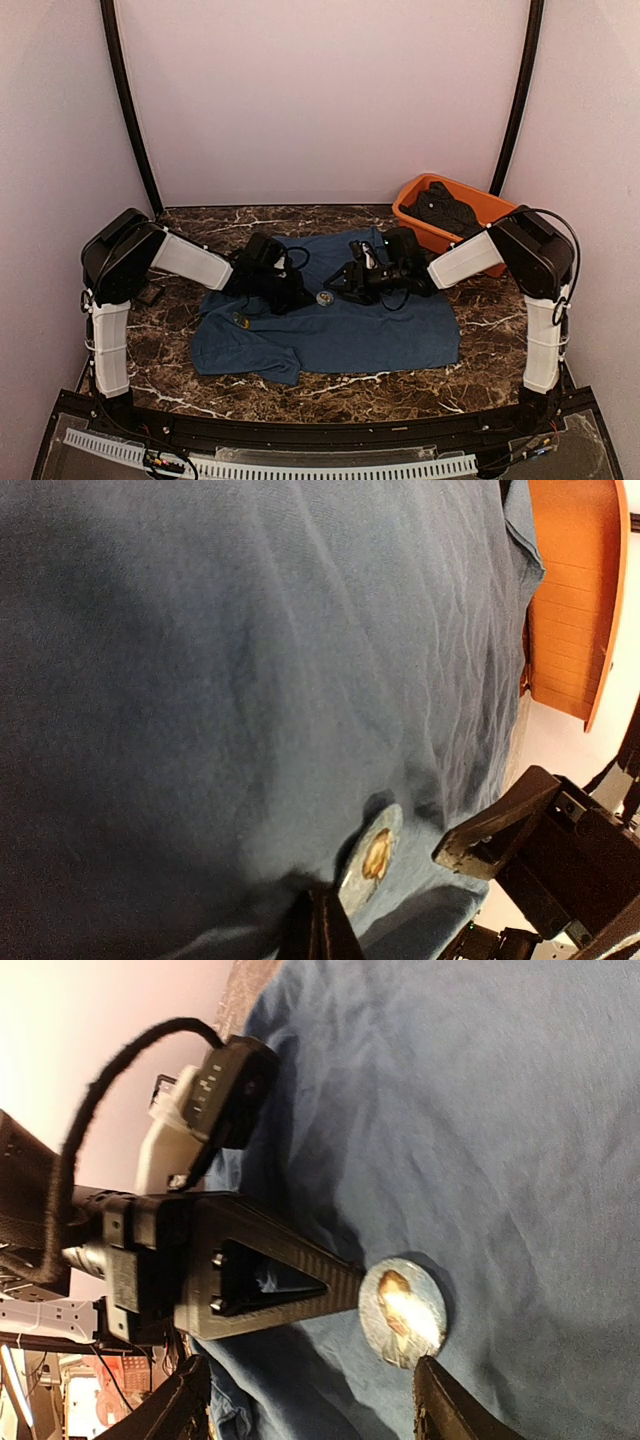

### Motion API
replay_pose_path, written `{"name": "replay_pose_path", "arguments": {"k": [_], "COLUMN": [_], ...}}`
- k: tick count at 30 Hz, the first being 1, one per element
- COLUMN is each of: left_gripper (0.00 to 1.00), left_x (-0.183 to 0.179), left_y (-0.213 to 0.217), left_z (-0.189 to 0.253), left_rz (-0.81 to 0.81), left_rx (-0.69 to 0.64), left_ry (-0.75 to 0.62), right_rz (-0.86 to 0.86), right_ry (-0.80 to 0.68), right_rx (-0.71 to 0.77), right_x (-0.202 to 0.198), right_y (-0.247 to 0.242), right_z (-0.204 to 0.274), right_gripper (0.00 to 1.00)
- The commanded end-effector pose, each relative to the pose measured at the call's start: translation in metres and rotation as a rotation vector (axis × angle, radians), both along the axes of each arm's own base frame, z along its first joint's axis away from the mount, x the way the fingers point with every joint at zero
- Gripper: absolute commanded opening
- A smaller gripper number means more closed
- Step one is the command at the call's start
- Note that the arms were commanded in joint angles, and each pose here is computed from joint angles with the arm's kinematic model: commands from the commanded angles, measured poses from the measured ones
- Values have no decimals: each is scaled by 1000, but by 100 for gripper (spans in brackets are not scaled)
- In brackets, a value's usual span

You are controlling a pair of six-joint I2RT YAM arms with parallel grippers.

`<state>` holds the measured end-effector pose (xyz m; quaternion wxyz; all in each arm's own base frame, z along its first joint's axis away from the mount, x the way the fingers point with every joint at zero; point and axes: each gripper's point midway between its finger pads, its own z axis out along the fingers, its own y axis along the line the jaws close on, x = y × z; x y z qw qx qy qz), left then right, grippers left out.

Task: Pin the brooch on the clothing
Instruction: Pass from the left arm to the right

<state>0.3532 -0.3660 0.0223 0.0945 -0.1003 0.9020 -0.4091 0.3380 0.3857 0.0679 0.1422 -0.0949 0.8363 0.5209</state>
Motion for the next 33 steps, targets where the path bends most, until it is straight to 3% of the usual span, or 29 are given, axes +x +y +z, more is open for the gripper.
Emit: {"name": "replay_pose_path", "arguments": {"k": [1,15,33], "left_gripper": [1,1,1], "left_x": [-4,8,8], "left_y": [2,9,-13], "left_z": [-10,31,10], "left_rz": [-8,35,-8], "left_rx": [13,-4,-82], "left_ry": [14,-126,-77], "right_rz": [-22,-23,-22], "right_ry": [32,51,70], "right_rx": [-26,-34,-22], "right_x": [4,4,3], "right_y": [-2,-2,-1], "right_z": [-11,-16,-19], "right_gripper": [66,66,66]}}
